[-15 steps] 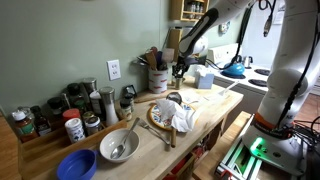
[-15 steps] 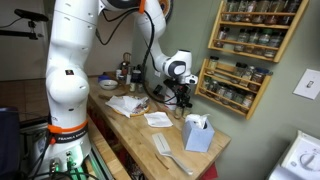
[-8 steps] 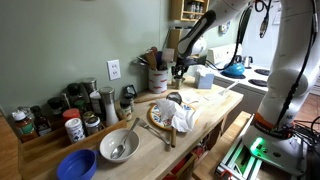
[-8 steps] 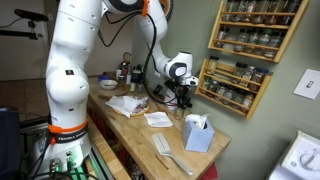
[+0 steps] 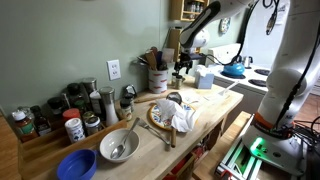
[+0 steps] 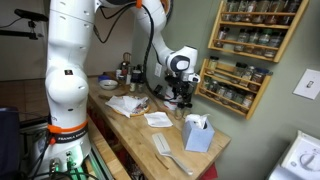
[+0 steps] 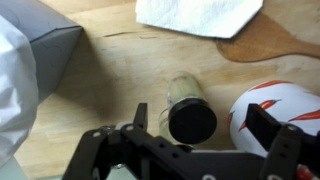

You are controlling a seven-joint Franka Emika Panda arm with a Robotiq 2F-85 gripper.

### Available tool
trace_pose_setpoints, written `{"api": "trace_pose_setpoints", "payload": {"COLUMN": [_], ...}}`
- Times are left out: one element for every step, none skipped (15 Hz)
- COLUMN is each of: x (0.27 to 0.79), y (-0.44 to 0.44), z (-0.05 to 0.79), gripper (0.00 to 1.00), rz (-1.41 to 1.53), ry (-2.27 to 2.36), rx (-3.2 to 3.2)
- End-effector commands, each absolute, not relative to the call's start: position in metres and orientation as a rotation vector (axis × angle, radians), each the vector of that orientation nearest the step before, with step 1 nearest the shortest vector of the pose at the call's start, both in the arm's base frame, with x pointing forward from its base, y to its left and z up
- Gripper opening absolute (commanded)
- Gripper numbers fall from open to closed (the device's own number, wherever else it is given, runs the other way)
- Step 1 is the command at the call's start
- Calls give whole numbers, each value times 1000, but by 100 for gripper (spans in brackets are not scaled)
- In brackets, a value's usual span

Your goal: Remove the spice shaker on the third shelf, second position to the left and put it on the table

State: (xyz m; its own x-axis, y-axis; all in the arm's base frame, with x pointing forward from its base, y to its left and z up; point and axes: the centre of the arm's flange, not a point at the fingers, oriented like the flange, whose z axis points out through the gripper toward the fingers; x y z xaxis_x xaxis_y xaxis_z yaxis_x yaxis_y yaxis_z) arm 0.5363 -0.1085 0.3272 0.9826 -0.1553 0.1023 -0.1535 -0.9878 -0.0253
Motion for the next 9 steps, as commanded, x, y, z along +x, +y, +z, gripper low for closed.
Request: {"api": "trace_pose_setpoints", "payload": {"x": [490,479,469,458,448,434,424,414,406], "y": [-124,-125,-125,-124,-125,-123,-122,-121,-120], "z": [374,391,405,421,434,450,464,477,490], "gripper": [100,100,100,100,100,100,100,100,100], "rz": [-48,-36,-17,32,67,83,109,101,79], "ry": [104,77,57,57,66,68,94,110,117], "rx": [-3020,-2998,-2989,-2992,-2990,-2992,-2984,-2995,-3011]}}
